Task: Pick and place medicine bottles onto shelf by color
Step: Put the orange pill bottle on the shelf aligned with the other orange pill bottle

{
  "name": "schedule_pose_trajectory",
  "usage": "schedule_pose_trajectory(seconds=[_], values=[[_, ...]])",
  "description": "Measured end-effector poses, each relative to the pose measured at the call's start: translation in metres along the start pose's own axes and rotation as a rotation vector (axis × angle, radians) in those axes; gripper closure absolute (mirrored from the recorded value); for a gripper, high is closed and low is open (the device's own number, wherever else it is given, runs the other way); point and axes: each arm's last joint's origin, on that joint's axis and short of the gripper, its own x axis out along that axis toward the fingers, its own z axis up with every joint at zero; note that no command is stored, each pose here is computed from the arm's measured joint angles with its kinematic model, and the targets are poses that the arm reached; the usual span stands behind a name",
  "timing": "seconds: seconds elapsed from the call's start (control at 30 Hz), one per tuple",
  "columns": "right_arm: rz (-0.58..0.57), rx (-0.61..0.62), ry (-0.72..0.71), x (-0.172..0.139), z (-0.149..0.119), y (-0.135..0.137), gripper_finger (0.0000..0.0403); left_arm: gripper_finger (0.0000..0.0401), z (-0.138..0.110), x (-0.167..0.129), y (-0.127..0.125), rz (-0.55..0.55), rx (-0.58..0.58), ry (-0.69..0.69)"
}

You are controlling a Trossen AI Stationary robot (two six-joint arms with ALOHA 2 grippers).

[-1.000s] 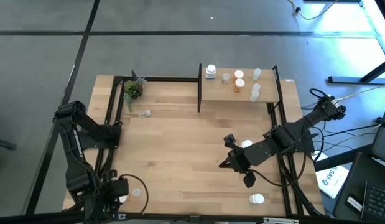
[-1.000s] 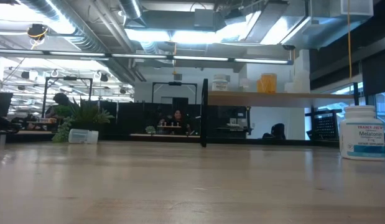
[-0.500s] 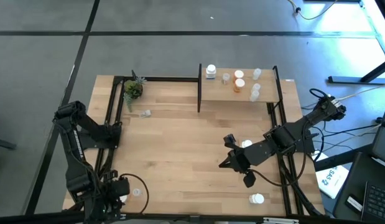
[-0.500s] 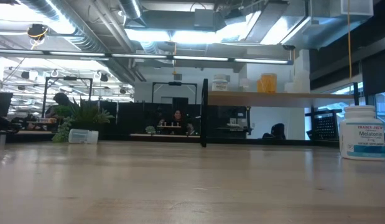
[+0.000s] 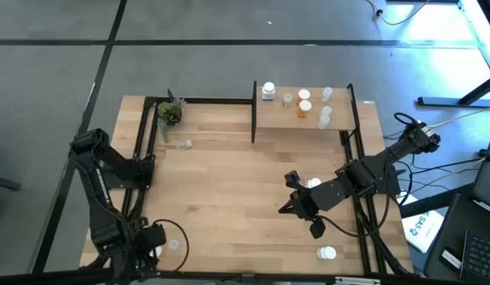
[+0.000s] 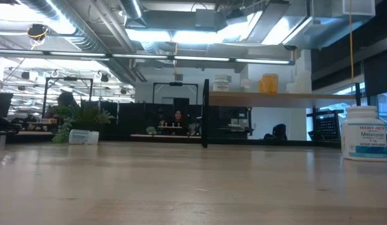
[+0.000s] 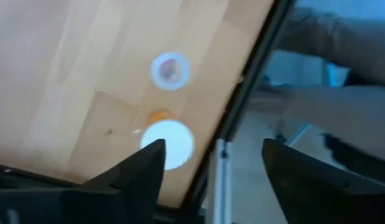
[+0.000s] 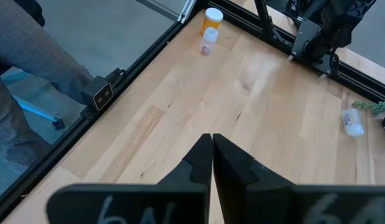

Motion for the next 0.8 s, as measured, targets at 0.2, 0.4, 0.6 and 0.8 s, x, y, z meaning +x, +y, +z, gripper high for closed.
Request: schedule_pose_trajectory(seconds=[0.2, 0.4, 0.6, 0.8], values=[[0.0, 0.0, 0.0, 0.0, 0.0, 0.0, 0.0386, 0.009, -0.011, 0.019, 0.014, 0.058, 0.048, 0.066], [0.0, 0.0, 0.0, 0.0, 0.0, 0.0, 0.0386, 0.0078, -0.015, 0.033, 0.024, 0.093, 0.063, 0.077], [0.0, 0.0, 0.0, 0.0, 0.0, 0.0, 0.0386, 0.0077, -0.016, 0.041, 0.029, 0.105, 0.085, 0.076], [0.0, 0.0, 0.0, 0.0, 0.0, 0.0, 0.0386, 0.0077, -0.018, 0.056, 0.031, 0.115, 0.087, 0.07]])
